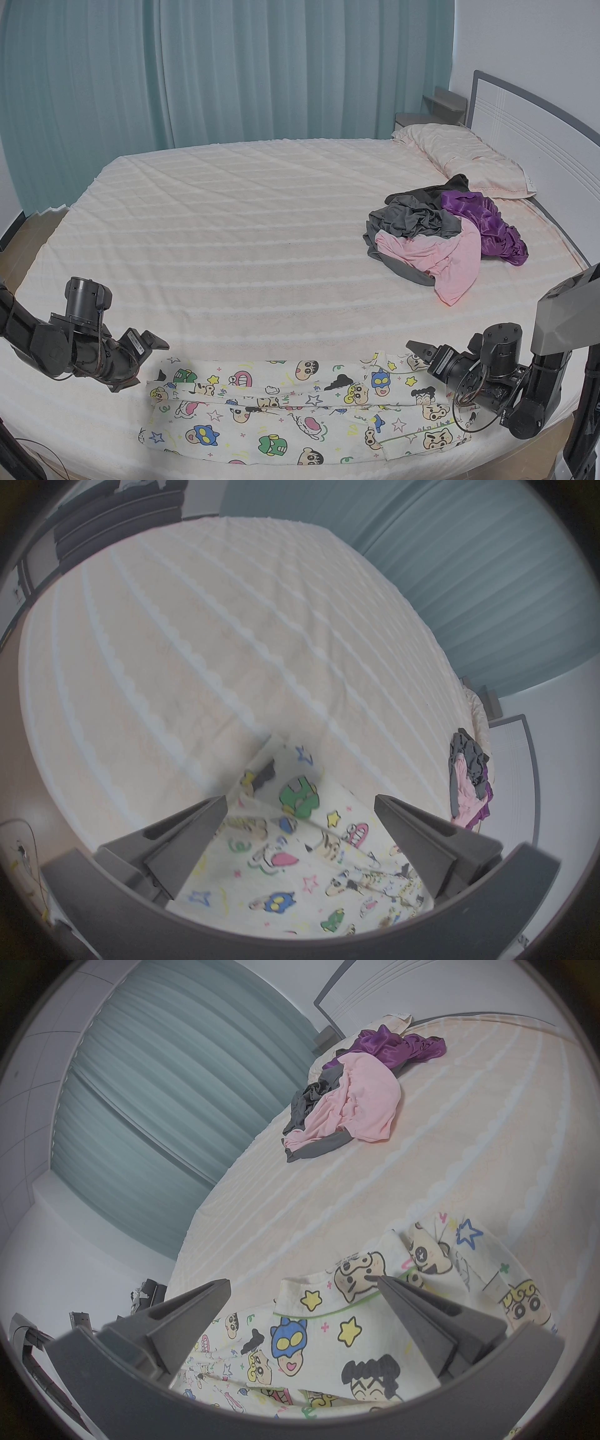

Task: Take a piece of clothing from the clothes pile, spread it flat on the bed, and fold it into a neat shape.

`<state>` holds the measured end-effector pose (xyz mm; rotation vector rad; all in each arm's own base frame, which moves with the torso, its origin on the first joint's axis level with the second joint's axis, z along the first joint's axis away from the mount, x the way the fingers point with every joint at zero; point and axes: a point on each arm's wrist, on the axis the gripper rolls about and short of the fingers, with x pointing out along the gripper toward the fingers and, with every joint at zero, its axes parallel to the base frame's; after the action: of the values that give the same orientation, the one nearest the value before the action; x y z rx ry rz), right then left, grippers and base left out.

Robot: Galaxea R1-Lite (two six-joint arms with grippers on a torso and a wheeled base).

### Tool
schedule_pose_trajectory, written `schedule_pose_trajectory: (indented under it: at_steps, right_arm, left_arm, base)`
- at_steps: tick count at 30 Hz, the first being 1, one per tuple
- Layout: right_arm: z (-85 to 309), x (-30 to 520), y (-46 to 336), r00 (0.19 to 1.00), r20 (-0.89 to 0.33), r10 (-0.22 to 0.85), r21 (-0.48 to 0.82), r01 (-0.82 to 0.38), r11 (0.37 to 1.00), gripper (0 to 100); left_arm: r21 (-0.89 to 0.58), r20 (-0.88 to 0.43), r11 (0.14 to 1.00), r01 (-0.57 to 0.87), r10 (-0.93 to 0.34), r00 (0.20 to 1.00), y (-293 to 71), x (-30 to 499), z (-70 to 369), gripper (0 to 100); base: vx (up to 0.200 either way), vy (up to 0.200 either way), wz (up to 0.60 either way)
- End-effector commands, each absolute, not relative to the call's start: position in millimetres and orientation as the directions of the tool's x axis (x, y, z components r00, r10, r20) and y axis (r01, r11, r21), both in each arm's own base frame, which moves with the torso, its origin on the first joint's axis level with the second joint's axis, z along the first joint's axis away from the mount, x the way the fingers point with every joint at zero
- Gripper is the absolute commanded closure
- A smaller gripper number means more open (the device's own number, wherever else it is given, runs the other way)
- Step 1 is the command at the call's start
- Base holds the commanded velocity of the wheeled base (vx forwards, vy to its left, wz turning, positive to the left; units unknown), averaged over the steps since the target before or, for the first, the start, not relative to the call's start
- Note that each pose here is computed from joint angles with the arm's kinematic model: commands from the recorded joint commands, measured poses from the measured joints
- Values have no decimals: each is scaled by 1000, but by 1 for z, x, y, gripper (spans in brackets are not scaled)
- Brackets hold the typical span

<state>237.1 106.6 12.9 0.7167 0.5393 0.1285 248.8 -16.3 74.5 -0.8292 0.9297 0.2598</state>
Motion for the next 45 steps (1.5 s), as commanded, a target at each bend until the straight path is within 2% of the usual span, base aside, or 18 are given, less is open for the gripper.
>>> schedule_pose_trajectory:
  at_steps: [1,6,14,19,26,29,30,35,39,41,45]
  right_arm:
    - [12,234,108,850,-433,299,652,66,756,0]
    - [11,233,107,848,-438,298,649,69,757,0]
    - [9,230,104,840,-454,297,649,83,757,0]
    - [6,230,105,834,-466,297,642,87,762,0]
    - [5,228,105,832,-471,294,638,91,765,0]
    - [6,228,105,833,-468,295,639,89,764,0]
    - [6,228,105,833,-468,295,639,89,764,0]
    - [6,228,105,834,-468,293,638,89,765,0]
    - [6,228,105,832,-471,294,636,89,767,0]
    - [6,228,106,832,-470,297,636,86,767,0]
    - [6,228,106,833,-467,296,637,85,766,0]
  left_arm:
    - [-526,-801,671,-523,-184,569,-34,238,76,0]
    - [-495,-847,667,-557,-228,480,-62,233,57,0]
    - [-456,-881,656,-601,-235,411,-82,232,41,0]
    - [-428,-893,653,-625,-196,406,-85,242,31,0]
    - [-465,-876,595,-656,-200,440,-89,263,33,0]
    - [-452,-882,594,-666,-190,430,-91,268,27,0]
    - [-447,-884,595,-668,-181,431,-91,270,25,100]
    - [-428,-889,598,-678,-143,435,-90,269,24,100]
    - [-402,-903,601,-691,-134,409,-87,265,27,100]
    - [-394,-907,610,-687,-136,399,-87,256,44,100]
    - [-443,-880,608,-659,-154,450,-87,254,63,100]
  base:
    - [0,0,0]
    - [0,0,0]
    - [0,0,0]
    - [0,0,0]
    - [0,0,0]
    - [0,0,0]
    - [0,0,0]
    - [0,0,0]
    - [0,0,0]
    - [0,0,0]
    - [0,0,0]
